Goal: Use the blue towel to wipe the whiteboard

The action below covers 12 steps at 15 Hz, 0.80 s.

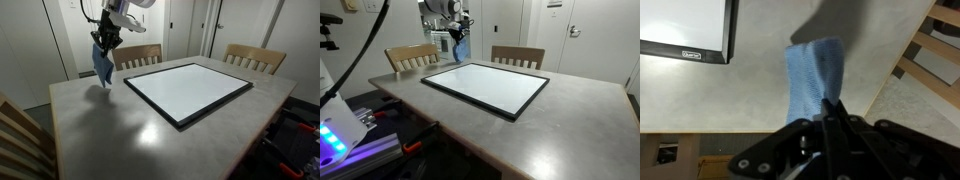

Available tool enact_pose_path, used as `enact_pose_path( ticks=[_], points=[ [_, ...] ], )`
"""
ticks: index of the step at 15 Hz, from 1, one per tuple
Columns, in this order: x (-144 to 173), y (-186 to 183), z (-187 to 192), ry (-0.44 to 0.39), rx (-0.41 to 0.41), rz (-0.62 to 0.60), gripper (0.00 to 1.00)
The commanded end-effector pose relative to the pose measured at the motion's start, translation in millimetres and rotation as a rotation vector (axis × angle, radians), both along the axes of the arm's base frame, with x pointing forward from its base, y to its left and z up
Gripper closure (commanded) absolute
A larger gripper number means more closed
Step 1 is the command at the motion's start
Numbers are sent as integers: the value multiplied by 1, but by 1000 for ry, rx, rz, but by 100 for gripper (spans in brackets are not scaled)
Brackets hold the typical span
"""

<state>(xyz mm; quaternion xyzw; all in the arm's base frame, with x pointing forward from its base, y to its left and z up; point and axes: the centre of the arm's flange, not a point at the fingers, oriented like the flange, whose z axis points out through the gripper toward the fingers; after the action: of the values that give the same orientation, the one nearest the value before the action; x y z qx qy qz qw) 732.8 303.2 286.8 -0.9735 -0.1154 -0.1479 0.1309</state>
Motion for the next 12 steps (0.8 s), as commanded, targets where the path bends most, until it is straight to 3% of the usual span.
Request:
enact_pose_path(
  ticks=[1, 7, 12],
  points=[
    [-30, -34, -14, 40, 106, -23, 99],
    [-31, -93, -46, 141, 159, -10, 99],
    [-26, -134, -64, 199, 101, 82, 99]
  ],
)
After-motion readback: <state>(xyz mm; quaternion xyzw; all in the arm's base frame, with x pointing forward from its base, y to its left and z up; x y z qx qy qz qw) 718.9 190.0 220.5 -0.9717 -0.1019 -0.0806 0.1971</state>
